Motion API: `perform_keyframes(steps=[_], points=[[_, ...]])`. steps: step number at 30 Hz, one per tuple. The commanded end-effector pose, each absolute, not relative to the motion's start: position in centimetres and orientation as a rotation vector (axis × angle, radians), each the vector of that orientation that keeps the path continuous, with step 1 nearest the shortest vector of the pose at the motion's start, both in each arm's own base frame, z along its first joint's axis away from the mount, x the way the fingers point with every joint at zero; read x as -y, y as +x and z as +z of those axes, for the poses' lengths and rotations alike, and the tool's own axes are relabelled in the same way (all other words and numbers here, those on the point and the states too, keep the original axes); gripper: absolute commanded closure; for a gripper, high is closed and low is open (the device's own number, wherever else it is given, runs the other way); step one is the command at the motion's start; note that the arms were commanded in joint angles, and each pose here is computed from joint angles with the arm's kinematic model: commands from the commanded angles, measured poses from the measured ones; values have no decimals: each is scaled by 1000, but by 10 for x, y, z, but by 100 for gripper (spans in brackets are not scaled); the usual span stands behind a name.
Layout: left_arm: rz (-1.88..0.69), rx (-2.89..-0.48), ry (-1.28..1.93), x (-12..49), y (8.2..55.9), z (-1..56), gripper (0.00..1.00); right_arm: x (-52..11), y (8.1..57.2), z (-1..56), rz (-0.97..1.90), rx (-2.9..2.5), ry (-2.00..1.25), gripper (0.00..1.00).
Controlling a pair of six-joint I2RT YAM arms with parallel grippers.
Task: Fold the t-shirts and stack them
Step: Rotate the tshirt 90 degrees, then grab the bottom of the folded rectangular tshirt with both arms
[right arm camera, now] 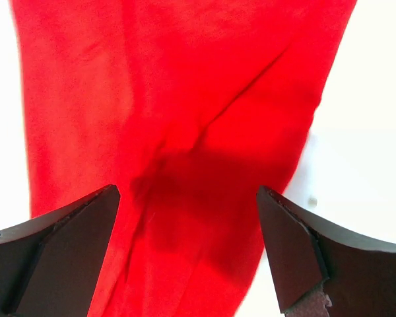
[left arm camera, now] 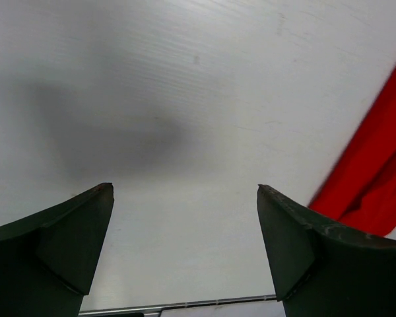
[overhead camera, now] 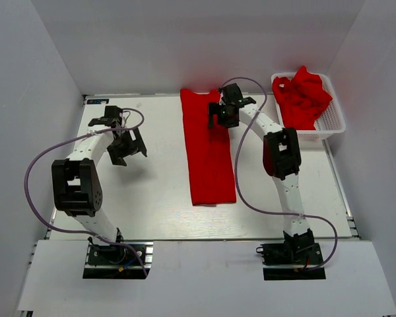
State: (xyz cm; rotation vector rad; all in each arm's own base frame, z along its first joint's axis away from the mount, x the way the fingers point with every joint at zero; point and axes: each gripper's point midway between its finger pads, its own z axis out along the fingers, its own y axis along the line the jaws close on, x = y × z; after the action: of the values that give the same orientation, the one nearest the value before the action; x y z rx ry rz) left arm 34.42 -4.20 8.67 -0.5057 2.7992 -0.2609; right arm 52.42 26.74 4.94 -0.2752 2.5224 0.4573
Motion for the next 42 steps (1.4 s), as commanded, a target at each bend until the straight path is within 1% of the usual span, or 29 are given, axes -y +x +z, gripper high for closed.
perform_keyframes(steps=[1, 2, 3, 4, 5, 6, 7, 8, 9, 10, 11, 13, 14, 16, 17, 18, 19, 21, 24, 26, 29, 33, 36, 39, 40, 42], points=[[-395, -2704, -355, 71, 354, 110, 0, -274, 511, 150, 506, -2327, -378, 10], [-434, -2715, -291, 90, 350, 107, 0, -272, 504, 153, 514, -2334, -377, 10], [-460, -2711, -266, 101, 346, 109, 0, -270, 496, 172, 535, -2312, -356, 10], [-435, -2736, -210, 118, 337, 104, 0, -260, 474, 155, 528, -2370, -347, 10], [-430, -2731, -190, 127, 334, 107, 0, -255, 463, 173, 536, -2342, -337, 10], [-433, -2765, -162, 137, 322, 98, 0, -255, 453, 170, 549, -2358, -296, 10], [-445, -2759, -117, 147, 318, 97, 0, -246, 439, 148, 543, -2396, -273, 10], [-515, -2766, -45, 169, 305, 99, 0, -235, 414, 154, 545, -2393, -254, 10], [-529, -2792, -30, 174, 292, 89, 0, -226, 392, 130, 543, -2464, -208, 10], [-536, -2797, -11, 180, 285, 86, 0, -223, 383, 126, 550, -2468, -191, 10], [-529, -2824, 8, 189, 272, 80, 0, -208, 350, 115, 545, -2510, -164, 10], [-551, -2821, 61, 198, 257, 74, 0, -203, 324, 116, 582, -2526, -139, 10], [-574, -2845, 107, 209, 242, 67, 0, -193, 293, 91, 579, -2607, -116, 10], [-653, -2797, 172, 230, 239, 72, 0, -195, 267, 90, 668, -2645, -109, 10], [-652, -2811, 203, 233, 231, 68, 0, -191, 241, 70, 691, -2725, -100, 10], [-669, -2806, 246, 243, 224, 69, 0, -193, 233, 76, 735, -2713, -113, 10], [-648, -2827, 264, 245, 220, 62, 0, -191, 221, 66, 740, -2757, -93, 10], [-664, -2818, 331, 260, 214, 63, 0, -189, 209, 63, 764, -2769, -85, 10], [-659, -2830, 392, 270, 208, 54, 0, -187, 203, 58, 761, -2781, -80, 10], [-614, -2826, 399, 272, 212, 53, 0, -189, 201, 56, 776, -2781, -86, 10], [-569, -2862, 423, 272, 206, 43, 0, -192, 192, 49, 807, -2822, -90, 10], [-491, -2894, 412, 261, 203, 28, 8, -193, 189, 39, 814, -2842, -108, 10], [-458, -2912, 422, 258, 203, 19, 16, -193, 189, 32, 811, -2865, -118, 14], [-498, -2926, 460, 265, 197, 14, 29, -194, 188, 26, 825, -2887, -117, 24], [-512, -2930, 463, 266, 196, 15, 39, -194, 186, 22, 820, -2902, -115, 28], [-512, -2943, 479, 266, 194, 11, 46, -194, 186, 19, 823, -2909, -116, 32]])
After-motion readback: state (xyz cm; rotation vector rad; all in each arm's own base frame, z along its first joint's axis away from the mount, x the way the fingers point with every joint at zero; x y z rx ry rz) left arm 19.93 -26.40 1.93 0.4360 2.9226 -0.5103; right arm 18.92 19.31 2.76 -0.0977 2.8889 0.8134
